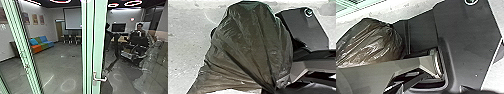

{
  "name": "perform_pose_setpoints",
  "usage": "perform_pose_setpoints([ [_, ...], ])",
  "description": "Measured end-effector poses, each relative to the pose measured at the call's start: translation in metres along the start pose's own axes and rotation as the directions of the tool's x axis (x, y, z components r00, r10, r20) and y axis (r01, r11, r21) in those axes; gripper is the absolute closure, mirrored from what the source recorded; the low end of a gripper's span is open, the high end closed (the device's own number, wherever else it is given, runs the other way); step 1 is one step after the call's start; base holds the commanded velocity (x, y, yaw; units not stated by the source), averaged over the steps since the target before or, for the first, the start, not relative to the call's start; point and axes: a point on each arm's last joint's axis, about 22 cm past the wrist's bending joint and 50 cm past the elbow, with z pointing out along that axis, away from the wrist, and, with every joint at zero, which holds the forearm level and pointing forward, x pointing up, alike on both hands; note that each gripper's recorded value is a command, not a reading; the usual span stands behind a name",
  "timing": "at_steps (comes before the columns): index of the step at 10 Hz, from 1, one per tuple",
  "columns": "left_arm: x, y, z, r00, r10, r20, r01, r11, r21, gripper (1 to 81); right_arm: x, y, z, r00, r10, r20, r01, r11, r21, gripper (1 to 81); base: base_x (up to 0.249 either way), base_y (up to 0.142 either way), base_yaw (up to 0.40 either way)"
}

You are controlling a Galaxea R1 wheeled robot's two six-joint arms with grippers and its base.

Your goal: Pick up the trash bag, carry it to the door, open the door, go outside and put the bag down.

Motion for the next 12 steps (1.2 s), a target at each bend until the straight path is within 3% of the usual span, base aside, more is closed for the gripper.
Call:
perform_pose_setpoints([
  [8,0.0005,-0.0005,-0.0001,1.0,0.0,-0.002,0.0,1.0,0.001,81.1,-0.0003,-0.0001,0.0001,1.0,0.0,0.0,0.0,1.0,0.0,1.0,0.0,0.0,0.129],
  [12,0.0001,-0.0022,-0.0005,1.0,-0.001,-0.001,0.001,1.0,0.003,81.1,0.0,-0.0001,0.0001,1.0,0.0,0.0,0.0,1.0,0.0,1.0,0.0,0.0,0.0],
])
